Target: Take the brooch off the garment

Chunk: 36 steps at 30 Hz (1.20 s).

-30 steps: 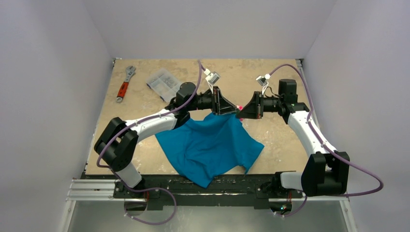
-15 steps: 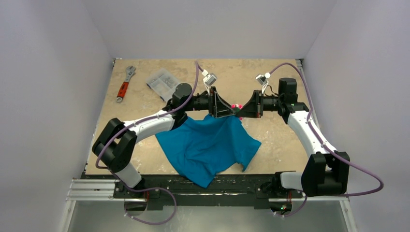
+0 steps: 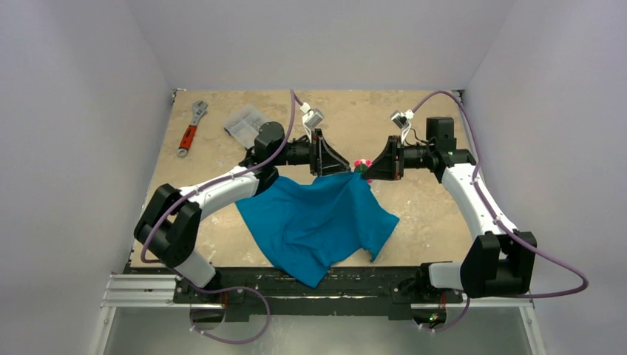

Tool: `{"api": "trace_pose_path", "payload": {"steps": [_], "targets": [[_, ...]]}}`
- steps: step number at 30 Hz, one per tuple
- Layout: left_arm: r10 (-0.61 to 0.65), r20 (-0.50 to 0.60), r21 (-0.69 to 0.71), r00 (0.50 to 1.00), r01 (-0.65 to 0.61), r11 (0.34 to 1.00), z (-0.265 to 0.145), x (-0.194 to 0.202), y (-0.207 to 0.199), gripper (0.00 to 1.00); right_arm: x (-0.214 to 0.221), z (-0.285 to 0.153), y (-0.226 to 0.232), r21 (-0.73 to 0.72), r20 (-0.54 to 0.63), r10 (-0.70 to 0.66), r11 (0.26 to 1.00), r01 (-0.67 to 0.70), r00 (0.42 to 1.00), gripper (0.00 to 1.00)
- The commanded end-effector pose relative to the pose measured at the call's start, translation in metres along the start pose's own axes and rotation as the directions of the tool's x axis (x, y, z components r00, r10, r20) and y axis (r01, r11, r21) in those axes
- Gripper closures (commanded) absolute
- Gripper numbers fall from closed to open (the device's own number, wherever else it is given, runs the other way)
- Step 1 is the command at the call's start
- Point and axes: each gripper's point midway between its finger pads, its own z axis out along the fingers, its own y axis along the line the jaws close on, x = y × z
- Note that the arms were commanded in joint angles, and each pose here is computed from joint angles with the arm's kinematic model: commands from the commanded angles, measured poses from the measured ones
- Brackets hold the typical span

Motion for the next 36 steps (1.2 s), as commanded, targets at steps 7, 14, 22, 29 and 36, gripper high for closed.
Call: {"api": "trace_pose_path", "payload": {"steps": [7, 14, 22, 29, 36], "targets": [[0.186, 0.026, 0.128, 0.982, -0.188, 0.974, 0.025, -0.031, -0.027, 0.63, 0.005, -0.003, 0.017, -0.085, -0.054, -0.090, 0.993, 0.085, 0.994, 1.00], [0.245, 0.045, 0.132, 0.969, -0.248, 0.960, 0.025, -0.036, -0.036, 0.70, 0.007, -0.003, 0.016, -0.082, -0.063, -0.086, 0.993, 0.081, 0.994, 1.00], [0.296, 0.032, 0.158, 0.955, -0.298, 0.941, 0.030, -0.028, -0.045, 0.80, 0.008, -0.003, 0.017, -0.085, -0.063, -0.075, 0.994, 0.070, 0.995, 0.94], [0.325, 0.014, 0.182, 0.946, -0.322, 0.929, 0.031, -0.020, -0.049, 0.87, 0.007, -0.003, 0.018, -0.087, -0.062, -0.068, 0.994, 0.062, 0.996, 0.89], [0.334, -0.020, 0.180, 0.942, -0.325, 0.928, 0.028, -0.008, -0.044, 0.99, 0.006, -0.003, 0.016, -0.091, -0.064, -0.063, 0.994, 0.057, 0.996, 0.80]]}}
